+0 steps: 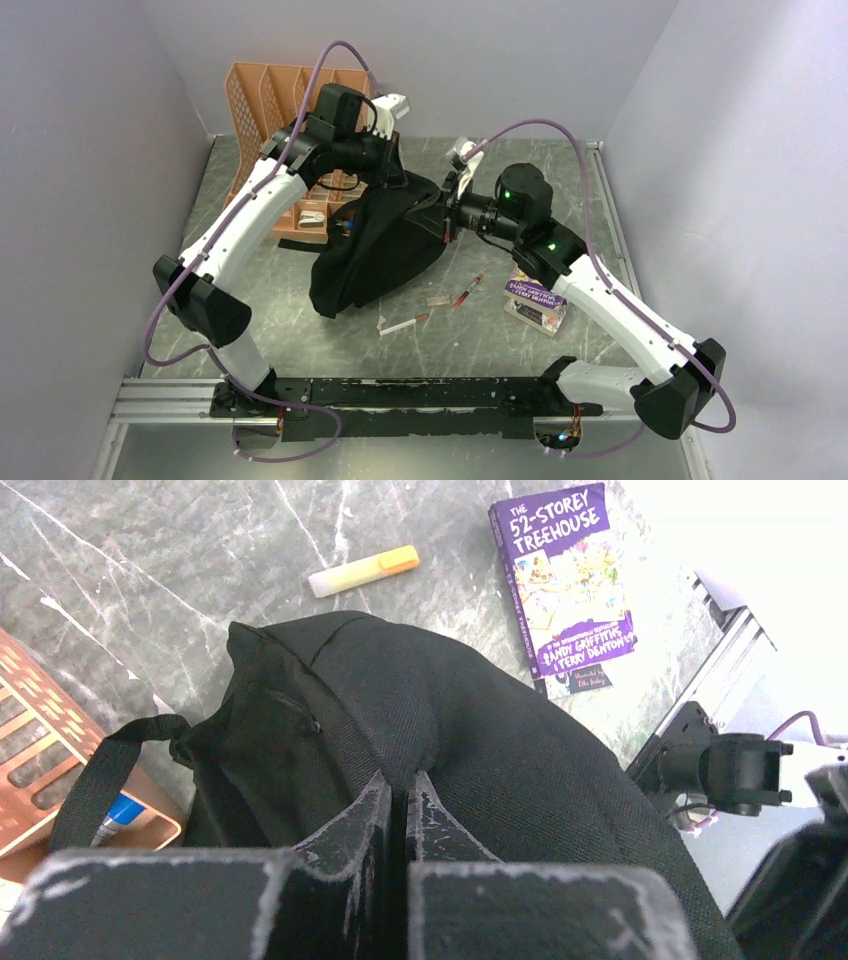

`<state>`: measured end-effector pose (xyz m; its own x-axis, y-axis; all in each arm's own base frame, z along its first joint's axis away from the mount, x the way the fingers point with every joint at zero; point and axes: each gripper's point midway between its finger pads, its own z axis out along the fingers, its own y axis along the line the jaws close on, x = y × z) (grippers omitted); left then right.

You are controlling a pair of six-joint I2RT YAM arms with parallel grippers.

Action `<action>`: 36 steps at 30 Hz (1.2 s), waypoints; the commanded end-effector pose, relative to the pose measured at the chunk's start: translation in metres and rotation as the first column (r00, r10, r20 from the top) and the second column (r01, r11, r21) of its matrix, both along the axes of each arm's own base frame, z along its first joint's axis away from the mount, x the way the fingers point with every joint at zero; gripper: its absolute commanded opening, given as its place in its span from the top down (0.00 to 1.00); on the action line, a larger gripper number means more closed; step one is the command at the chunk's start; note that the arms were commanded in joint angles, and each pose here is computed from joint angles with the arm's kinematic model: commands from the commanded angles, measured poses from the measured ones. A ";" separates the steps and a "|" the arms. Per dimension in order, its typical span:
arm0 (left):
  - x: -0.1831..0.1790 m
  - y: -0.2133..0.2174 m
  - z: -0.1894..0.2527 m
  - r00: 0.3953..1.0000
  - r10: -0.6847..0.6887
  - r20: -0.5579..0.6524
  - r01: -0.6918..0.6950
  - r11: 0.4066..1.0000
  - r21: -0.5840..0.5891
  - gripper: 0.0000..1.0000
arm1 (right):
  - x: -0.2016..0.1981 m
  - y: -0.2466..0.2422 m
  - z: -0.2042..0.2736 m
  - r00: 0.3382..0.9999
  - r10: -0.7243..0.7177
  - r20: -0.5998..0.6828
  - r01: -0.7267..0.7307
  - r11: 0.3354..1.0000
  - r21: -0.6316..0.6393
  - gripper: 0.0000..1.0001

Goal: Pack the student bag
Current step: Unzip the student bag at the center of the board.

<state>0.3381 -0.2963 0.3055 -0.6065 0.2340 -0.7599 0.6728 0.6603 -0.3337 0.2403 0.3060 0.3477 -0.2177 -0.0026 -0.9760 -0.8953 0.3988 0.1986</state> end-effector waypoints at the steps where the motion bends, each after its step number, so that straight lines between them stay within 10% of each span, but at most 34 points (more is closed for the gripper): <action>1: 0.034 0.001 0.016 0.997 0.054 0.060 -0.051 0.997 -0.053 0.95 | -0.028 0.022 0.020 0.989 0.146 0.034 -0.147 0.988 0.036 1.00; 36: 0.130 0.069 0.042 0.950 0.298 0.090 -0.274 0.938 -0.212 0.95 | -0.138 0.121 -0.148 0.901 0.412 -0.137 -0.427 0.786 -0.447 1.00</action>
